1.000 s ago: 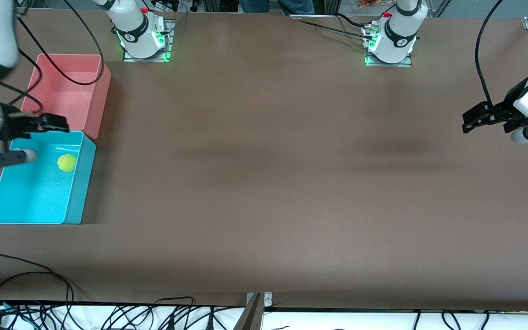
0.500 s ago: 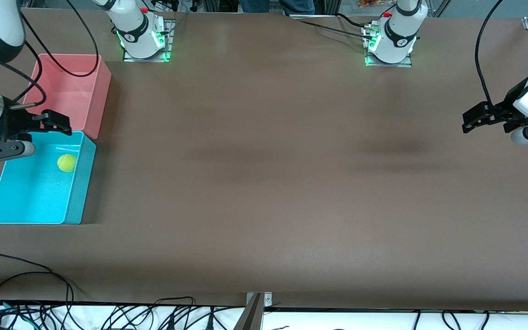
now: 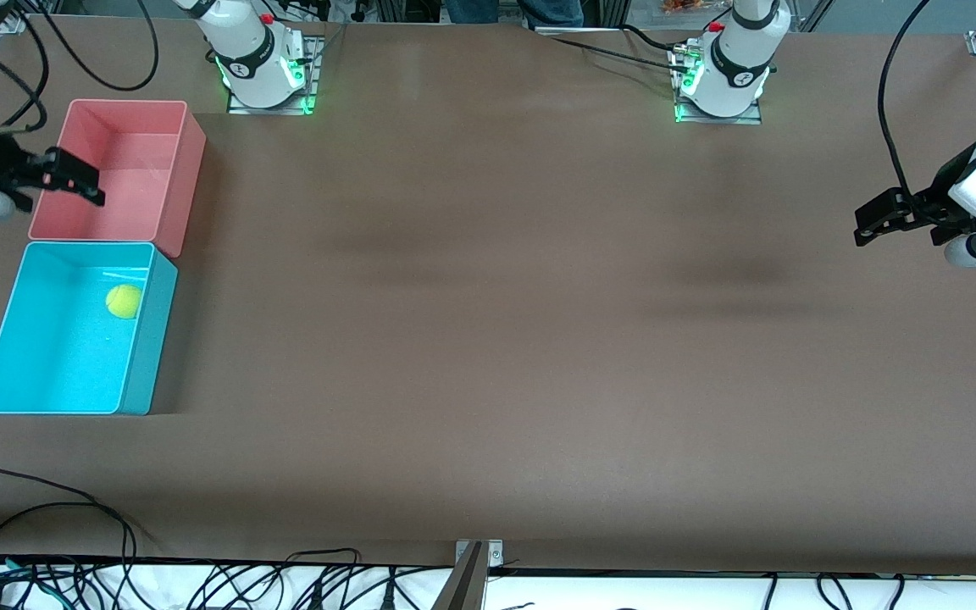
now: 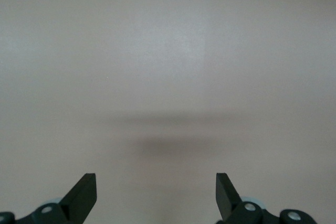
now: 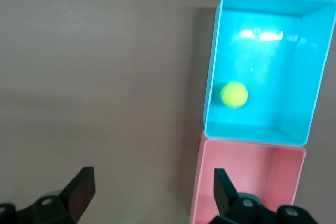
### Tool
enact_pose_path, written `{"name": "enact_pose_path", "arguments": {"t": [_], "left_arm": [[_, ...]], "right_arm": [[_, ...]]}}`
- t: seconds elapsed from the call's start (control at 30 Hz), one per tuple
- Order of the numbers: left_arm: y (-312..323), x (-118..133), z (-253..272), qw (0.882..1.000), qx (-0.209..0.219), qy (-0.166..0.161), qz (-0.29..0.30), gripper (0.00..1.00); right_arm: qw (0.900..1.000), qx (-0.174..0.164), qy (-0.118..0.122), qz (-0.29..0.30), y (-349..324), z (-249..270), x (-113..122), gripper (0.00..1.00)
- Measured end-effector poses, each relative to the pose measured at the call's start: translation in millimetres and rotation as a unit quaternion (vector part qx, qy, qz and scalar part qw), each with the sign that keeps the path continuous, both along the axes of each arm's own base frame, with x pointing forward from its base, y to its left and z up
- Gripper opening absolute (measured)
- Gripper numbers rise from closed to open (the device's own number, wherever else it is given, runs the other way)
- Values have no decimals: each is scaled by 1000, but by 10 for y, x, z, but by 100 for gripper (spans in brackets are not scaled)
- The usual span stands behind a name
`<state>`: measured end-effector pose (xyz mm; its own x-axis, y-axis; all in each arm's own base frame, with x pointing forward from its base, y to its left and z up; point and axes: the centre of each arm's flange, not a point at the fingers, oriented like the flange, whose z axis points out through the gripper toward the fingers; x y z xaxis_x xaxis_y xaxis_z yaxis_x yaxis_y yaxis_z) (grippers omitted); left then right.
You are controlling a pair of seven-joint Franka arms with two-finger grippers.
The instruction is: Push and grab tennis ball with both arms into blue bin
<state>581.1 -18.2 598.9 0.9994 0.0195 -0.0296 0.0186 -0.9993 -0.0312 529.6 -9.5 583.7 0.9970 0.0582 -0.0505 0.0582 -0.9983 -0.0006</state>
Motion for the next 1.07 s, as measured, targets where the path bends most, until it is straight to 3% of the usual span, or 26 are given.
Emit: {"name": "enact_pose_path", "arguments": {"t": [0.37, 1.07], "left_arm": [[0, 0, 0, 1000, 0, 0, 0, 100], [0, 0, 0, 1000, 0, 0, 0, 100]], "right_arm": [[1000, -9, -2, -11, 46, 61, -70, 100], [1000, -8, -4, -8, 66, 29, 187, 100]]}}
